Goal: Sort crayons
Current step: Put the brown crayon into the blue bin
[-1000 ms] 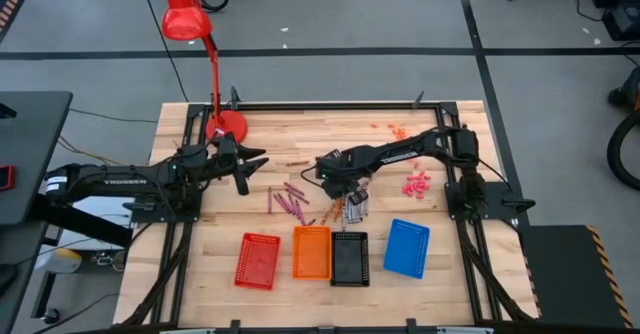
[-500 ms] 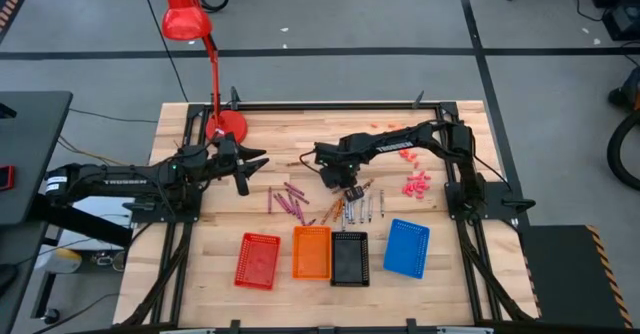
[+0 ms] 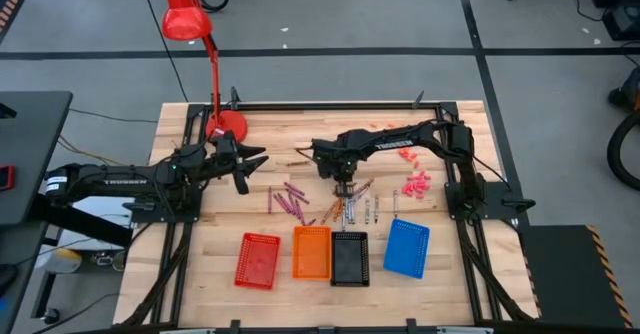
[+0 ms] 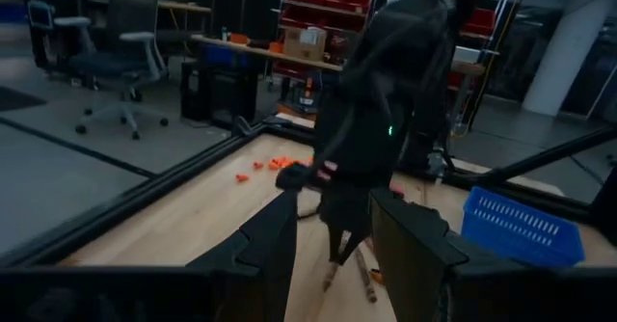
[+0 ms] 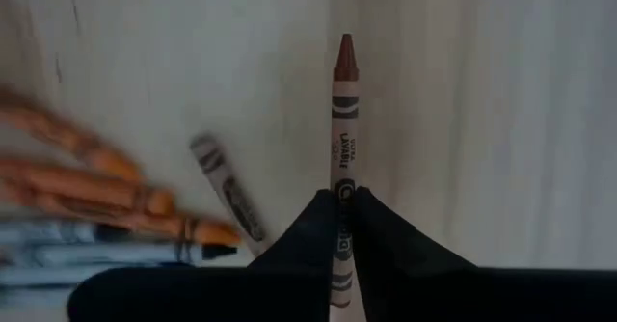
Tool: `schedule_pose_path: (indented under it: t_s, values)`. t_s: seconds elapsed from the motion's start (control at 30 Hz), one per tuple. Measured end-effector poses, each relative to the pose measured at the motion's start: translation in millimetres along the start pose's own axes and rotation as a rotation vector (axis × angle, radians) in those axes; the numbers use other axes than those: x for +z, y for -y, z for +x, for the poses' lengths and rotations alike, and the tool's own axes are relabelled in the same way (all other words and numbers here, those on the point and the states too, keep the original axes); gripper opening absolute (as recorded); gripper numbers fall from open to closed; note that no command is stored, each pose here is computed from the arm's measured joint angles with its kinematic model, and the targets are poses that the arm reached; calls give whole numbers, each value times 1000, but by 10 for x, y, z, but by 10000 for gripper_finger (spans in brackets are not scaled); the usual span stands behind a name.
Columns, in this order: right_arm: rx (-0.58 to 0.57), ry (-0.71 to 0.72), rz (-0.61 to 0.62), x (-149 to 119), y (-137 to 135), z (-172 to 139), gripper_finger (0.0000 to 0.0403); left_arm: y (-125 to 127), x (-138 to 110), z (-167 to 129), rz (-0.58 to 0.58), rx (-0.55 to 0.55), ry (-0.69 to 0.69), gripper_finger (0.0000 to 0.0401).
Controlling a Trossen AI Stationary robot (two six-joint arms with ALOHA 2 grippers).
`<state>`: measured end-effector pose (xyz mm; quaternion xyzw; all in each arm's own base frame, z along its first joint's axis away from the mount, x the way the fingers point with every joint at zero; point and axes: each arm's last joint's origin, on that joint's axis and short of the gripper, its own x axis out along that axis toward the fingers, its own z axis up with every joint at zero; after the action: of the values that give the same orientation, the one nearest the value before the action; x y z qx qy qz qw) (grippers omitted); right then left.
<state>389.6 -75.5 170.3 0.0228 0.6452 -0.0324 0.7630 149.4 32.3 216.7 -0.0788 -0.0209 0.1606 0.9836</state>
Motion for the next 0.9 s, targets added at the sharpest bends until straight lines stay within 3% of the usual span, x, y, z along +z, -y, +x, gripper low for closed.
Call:
schedule_pose_path:
  t_s: [0.23,0.37,0.63,0.9]
  values:
    - [63,-113,267,44,-248,-342,35,1,6,0,79,-1,6,142]
    - [63,-182,372,-32,-519,-540,36,3,31,0,131,-2,32,142]
    - [0,-243,537,-365,-1199,-1003,36,25,180,-17,284,0,189,142]
    - [-86,-242,798,-865,-1815,-1116,36,42,317,-54,289,4,336,142]
